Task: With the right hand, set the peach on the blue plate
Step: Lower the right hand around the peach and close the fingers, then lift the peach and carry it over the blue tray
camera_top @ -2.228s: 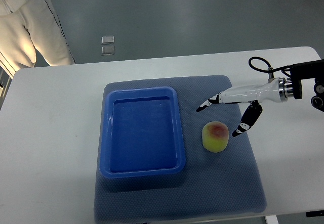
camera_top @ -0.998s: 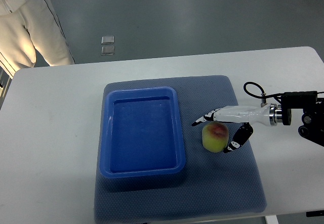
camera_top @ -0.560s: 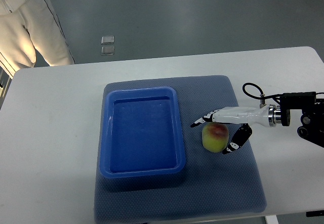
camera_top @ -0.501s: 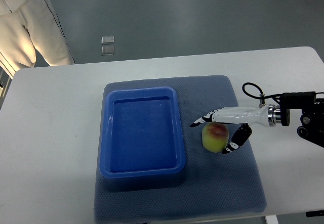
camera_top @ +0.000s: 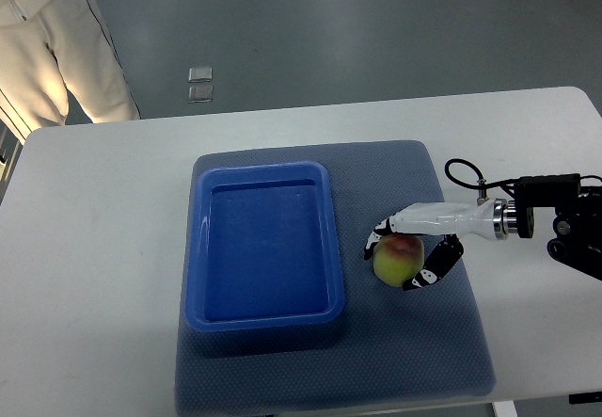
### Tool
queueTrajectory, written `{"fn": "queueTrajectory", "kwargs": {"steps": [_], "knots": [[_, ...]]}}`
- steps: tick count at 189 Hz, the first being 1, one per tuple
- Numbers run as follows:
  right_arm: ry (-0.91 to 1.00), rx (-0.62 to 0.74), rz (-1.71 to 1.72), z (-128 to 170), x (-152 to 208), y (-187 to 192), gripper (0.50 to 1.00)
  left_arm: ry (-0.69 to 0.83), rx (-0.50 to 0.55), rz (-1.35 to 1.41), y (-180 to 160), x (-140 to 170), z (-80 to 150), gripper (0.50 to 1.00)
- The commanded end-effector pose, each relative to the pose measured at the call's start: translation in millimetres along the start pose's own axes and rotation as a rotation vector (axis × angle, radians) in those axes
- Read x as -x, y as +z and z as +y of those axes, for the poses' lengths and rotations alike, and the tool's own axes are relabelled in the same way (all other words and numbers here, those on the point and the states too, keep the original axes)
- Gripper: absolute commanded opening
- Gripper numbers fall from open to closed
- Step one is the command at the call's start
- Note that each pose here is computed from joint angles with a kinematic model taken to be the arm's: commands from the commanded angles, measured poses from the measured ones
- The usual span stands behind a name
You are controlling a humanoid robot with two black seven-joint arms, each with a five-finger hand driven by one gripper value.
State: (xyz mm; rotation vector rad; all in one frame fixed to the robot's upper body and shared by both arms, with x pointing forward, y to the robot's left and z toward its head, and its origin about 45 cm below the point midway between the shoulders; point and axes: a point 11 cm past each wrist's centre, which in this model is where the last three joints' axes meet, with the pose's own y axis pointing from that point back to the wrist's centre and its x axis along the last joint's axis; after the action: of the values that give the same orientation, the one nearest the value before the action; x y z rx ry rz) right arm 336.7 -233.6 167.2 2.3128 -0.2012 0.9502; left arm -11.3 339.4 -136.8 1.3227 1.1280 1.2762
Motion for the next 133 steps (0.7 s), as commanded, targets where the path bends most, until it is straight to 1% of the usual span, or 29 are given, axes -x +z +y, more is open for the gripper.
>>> {"fn": "queueTrajectory", "kwargs": {"steps": [1, 5, 6, 14, 28, 29, 37, 47, 48, 54, 67, 77, 78, 91, 104, 117, 127, 128, 133], "knots": [[0.002, 0.003, 0.005, 1, -2, 1, 0.578, 0.000, 0.000, 0.000, 0, 0, 0, 1.000], [0.002, 0.003, 0.005, 1, -2, 1, 0.578, 0.000, 0.000, 0.000, 0, 0, 0, 1.000], [0.005, 0.004, 0.008, 2, -4, 1, 0.564, 0.000, 0.000, 0.000, 0, 0, 0, 1.000], [0.006, 0.007, 0.008, 3, -5, 1, 0.558, 0.000, 0.000, 0.000, 0, 0, 0, 1.000], [0.009, 0.008, 0.010, 3, -6, 1, 0.558, 0.000, 0.000, 0.000, 0, 0, 0, 1.000], [0.021, 0.008, 0.013, 4, -12, 1, 0.560, 0.000, 0.000, 0.000, 0, 0, 0, 1.000], [0.034, 0.008, 0.018, 6, -18, 1, 0.560, 0.000, 0.000, 0.000, 0, 0, 0, 1.000], [0.034, 0.008, 0.018, 6, -18, 1, 0.560, 0.000, 0.000, 0.000, 0, 0, 0, 1.000], [0.049, 0.005, 0.036, 7, -30, -2, 0.560, 0.000, 0.000, 0.000, 0, 0, 0, 1.000], [0.059, 0.003, 0.050, 8, -38, -4, 0.560, 0.000, 0.000, 0.000, 0, 0, 0, 1.000], [0.071, -0.002, 0.075, 8, -51, -8, 0.560, 0.000, 0.000, -0.001, 0, 0, 0, 1.000], [0.071, -0.002, 0.075, 8, -51, -8, 0.560, 0.000, 0.000, -0.001, 0, 0, 0, 1.000], [0.084, -0.010, 0.105, 6, -66, -14, 0.562, 0.000, 0.000, 0.000, 0, 0, 0, 1.000], [0.103, -0.029, 0.145, 3, -85, -25, 0.562, 0.000, 0.000, 0.000, 0, 0, 0, 1.000], [0.111, -0.074, 0.169, -13, -96, -42, 0.564, 0.002, 0.000, 0.000, 0, -1, 0, 1.000], [0.109, -0.129, 0.182, -39, -103, -61, 0.566, 0.000, 0.000, 0.000, 0, 0, 0, 1.000], [0.109, -0.129, 0.182, -39, -103, -61, 0.566, 0.000, 0.000, 0.000, 0, 0, 0, 1.000], [0.109, -0.151, 0.176, -59, -105, -70, 0.568, 0.000, 0.000, 0.000, 0, 0, 0, 1.000], [0.108, -0.152, 0.171, -66, -105, -72, 0.570, 0.000, 0.000, 0.000, 0, 0, 0, 1.000]]}}
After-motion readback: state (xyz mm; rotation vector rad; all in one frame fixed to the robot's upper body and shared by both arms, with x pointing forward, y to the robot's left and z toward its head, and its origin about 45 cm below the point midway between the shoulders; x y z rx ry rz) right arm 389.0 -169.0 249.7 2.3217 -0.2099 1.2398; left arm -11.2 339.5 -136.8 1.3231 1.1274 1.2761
